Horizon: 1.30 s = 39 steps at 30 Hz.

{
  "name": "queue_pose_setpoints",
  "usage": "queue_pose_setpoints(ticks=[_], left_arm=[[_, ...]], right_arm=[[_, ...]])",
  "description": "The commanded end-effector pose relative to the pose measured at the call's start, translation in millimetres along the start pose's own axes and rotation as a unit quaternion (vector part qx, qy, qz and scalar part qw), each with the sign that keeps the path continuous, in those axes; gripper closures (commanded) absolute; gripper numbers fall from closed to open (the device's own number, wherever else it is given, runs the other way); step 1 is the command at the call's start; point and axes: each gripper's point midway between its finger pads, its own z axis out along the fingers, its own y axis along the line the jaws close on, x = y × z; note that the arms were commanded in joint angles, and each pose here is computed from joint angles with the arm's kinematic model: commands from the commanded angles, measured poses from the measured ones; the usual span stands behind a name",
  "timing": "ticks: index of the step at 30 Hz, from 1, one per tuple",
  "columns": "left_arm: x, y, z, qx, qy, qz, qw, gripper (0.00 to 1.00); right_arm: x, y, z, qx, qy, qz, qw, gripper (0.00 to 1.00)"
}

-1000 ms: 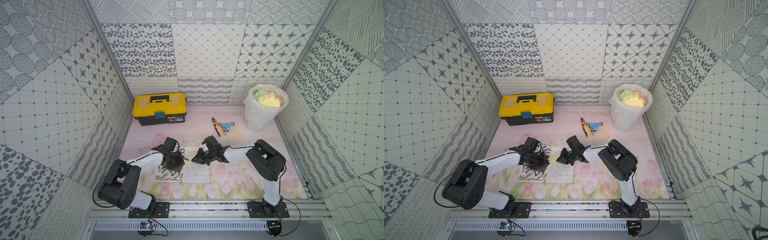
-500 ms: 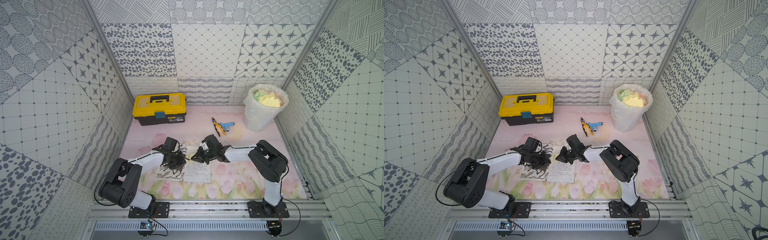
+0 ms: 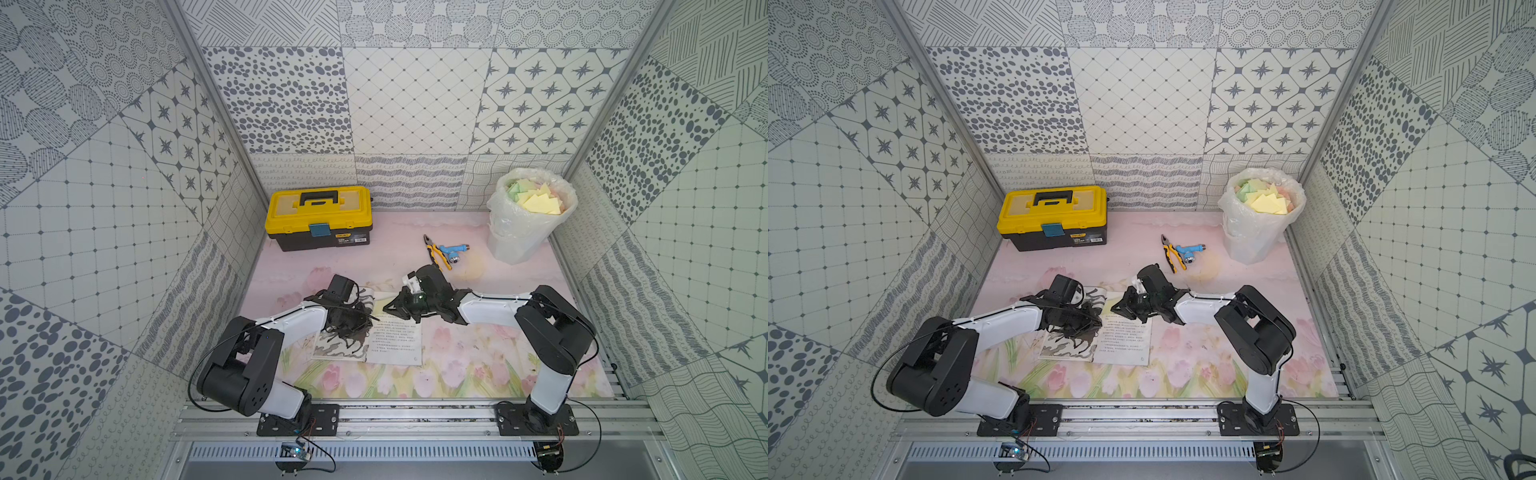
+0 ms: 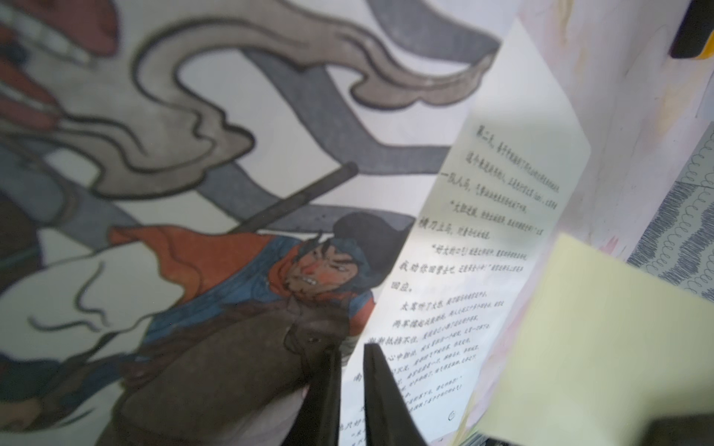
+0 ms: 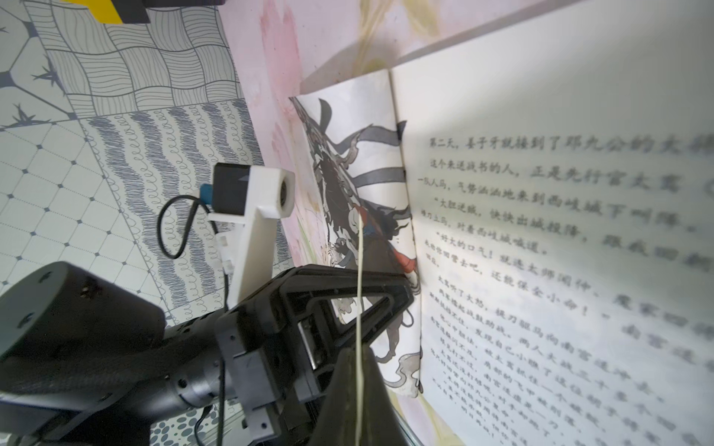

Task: Peel off the used sticky note
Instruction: Tear off the note from the book, then place the note in the trash bin.

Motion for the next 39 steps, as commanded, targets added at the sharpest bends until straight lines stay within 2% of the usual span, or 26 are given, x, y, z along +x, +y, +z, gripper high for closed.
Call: queue_pose_setpoints(ticks=[1,13,26,39], left_arm=[[9,41,1,-0.087,0.002,-0.009,0.996,0.84],[3,1,-11,-0.012,0.005,-0.006,1.0,0.81],[-9,-49,-46,0.073,-0.022,0.009,0.997,0.64],[-16,-79,-60,0.128,-0.021,0.015,0.991,0.6]], right_arm=[[-8,17,-19,-0.013,-0.026,-0.029,0.999,1.0],[-44,49,-114,-0.012,-0.119,-0.082,0.989,1.0],[-84,73,-214,-0.03,-0.215,-0.109,0.97,1.0],[-150,104,-339,-0.039,-0.342,-0.13,0.93,1.0]])
